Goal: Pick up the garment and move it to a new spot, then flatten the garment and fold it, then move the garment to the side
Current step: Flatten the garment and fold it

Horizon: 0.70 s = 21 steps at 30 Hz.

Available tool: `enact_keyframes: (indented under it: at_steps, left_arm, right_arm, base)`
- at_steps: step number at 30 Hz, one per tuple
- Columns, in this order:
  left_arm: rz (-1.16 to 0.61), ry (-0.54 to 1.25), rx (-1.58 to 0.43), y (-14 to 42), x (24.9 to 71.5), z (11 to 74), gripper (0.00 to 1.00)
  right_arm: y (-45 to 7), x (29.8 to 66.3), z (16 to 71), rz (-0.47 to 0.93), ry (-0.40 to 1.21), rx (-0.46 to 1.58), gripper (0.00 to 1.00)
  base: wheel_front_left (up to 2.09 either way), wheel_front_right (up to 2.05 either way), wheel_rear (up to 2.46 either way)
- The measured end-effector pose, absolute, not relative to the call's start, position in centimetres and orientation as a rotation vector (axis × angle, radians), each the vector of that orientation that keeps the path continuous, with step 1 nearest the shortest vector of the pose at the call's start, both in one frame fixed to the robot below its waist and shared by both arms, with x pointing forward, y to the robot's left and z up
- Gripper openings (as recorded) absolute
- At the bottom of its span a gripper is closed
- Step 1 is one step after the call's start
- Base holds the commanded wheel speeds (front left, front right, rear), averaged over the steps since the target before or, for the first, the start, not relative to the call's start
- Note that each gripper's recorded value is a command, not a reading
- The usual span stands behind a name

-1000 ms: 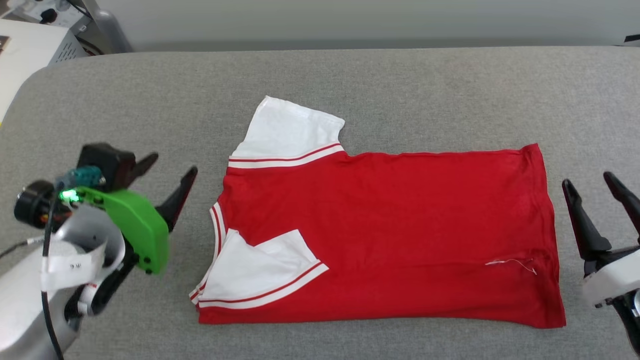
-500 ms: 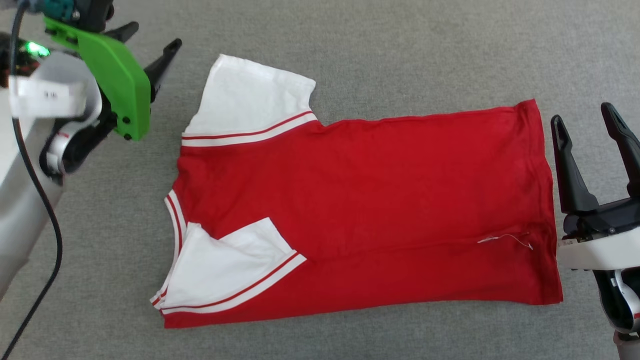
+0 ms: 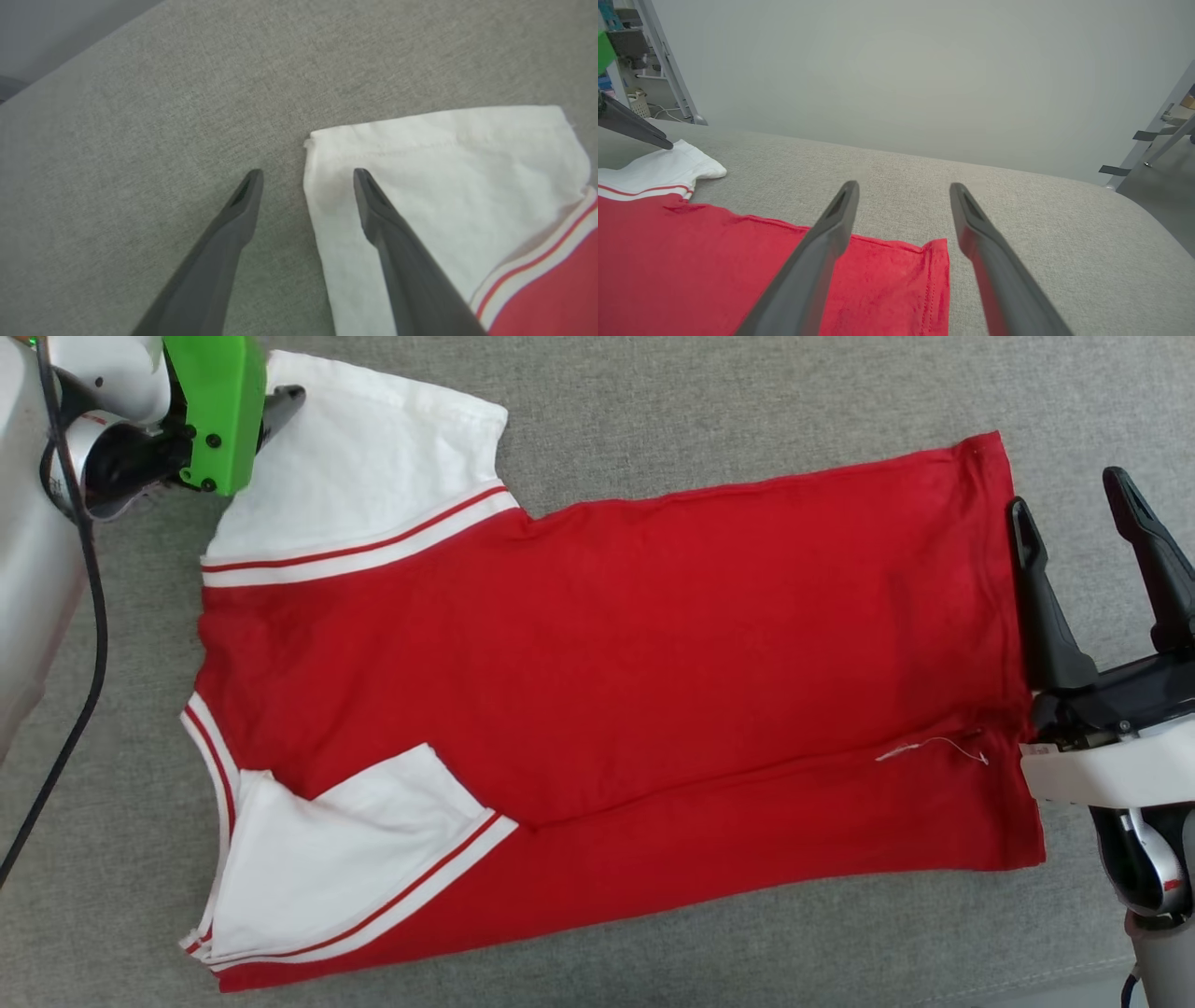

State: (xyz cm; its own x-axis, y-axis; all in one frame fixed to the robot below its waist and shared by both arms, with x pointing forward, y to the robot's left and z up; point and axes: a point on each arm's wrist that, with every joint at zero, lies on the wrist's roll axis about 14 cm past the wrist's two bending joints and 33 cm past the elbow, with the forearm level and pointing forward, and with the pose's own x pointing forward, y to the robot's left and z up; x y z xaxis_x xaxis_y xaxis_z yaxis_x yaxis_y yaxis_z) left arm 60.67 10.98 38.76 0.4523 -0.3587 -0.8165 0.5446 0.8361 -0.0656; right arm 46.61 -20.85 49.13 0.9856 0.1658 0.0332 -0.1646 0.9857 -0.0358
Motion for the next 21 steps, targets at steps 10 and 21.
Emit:
enact_keyframes:
  at_steps: [10, 21]
  left_arm:
    - [-0.611, 1.041, 0.250, 9.8, 60.5, 35.7, 0.00]
    - [-0.665, 0.800, 0.268, 8.6, 59.9, 40.0, 0.00]
  right_arm:
    - [-22.2, 47.0, 47.5, 0.139, 0.001, -0.051, 1.00]
    - [-24.1, 49.3, 52.2, 0.193, -0.019, -0.192, 1.00]
  base:
    - [0.00, 0.00, 0.00]
    - [0.00, 0.00, 0.00]
